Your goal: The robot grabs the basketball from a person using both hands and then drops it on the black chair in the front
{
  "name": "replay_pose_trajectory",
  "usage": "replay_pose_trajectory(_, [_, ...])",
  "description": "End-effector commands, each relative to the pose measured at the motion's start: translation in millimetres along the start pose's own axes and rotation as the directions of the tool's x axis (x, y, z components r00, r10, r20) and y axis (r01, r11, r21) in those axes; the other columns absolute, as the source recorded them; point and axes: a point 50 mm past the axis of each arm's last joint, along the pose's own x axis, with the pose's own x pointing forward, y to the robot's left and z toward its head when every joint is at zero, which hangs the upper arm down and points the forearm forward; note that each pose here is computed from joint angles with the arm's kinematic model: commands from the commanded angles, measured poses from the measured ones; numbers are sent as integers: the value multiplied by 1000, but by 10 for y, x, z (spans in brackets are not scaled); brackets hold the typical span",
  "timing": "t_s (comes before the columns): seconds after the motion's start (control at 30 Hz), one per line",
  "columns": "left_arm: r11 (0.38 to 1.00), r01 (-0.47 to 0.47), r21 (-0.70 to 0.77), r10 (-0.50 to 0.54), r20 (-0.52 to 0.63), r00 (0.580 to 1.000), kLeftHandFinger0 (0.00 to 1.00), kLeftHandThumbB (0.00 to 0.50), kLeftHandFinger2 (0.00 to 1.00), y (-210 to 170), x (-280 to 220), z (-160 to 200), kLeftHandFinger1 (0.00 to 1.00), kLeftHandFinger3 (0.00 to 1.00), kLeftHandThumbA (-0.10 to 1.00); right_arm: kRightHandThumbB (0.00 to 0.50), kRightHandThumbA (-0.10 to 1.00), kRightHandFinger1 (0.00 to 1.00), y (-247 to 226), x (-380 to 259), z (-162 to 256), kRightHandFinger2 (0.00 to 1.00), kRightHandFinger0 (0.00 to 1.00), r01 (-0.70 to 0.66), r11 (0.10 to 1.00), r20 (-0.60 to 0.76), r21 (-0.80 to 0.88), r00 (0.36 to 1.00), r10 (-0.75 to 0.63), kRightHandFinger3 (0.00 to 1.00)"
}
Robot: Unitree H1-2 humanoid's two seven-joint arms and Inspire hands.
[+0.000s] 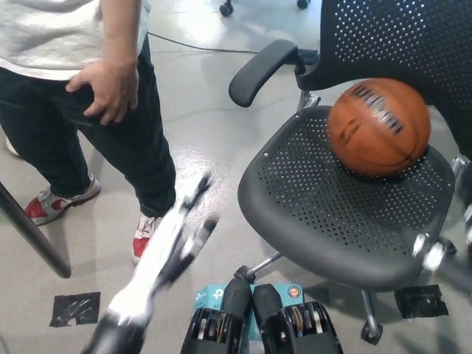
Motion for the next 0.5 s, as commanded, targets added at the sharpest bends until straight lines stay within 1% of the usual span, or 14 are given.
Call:
replay_pose_trajectory(0.0, [984,-128,125,96,231,968,1000,108,1000,220,-475,235,1000,1000,959,231,1000,1000,235,-329,229,1000,1000,-140,984,232,-112,959,163,1000])
replay_pose_trajectory(0.03, [979,-156,132,128,197,972,1000,88,1000,205,-636,-12,1000,1000,960,267,1000,1000,212,-431,-55,1000,1000,-123,988,142,-93,981,135,1000])
replay_pose_trajectory(0.13, [978,-158,134,130,201,971,1000,88,1000,204,-643,-14,1000,1000,961,267,1000,1000,214,-436,-59,1000,1000,-123,988,145,-95,980,136,1000])
replay_pose_trajectory(0.17, [973,-168,158,146,141,979,1000,135,1000,192,-775,-221,1000,1000,1000,247,1000,1000,218,-517,-286,1000,1000,-114,992,75,-58,990,118,1000])
replay_pose_trajectory(0.2, [970,-170,176,153,108,982,1000,134,1000,182,-851,-335,1000,1000,1000,245,1000,1000,218,-570,-413,1000,1000,-106,993,39,-44,993,108,1000])
replay_pose_trajectory(0.3, [968,-153,200,144,60,988,1000,148,1000,132,-858,-541,1000,1000,1000,252,1000,1000,208,-685,-616,1000,1000,-82,996,-18,-40,997,81,1000])
replay_pose_trajectory(0.4, [966,-157,204,147,63,987,1000,148,1000,128,-857,-549,1000,1000,1000,251,1000,1000,208,-687,-627,1000,1000,-82,996,-12,-40,997,81,1000])
replay_pose_trajectory(0.43, [974,-146,175,146,10,989,1000,149,1000,88,-791,-710,1000,1000,1000,244,1000,1000,185,-711,-820,1000,1000,-80,996,-49,-47,996,78,1000])
replay_pose_trajectory(0.47, [974,-146,173,147,5,989,1000,149,1000,82,-784,-730,1000,1000,1000,245,1000,1000,183,-715,-845,1000,1000,-80,996,-51,-47,996,78,1000])
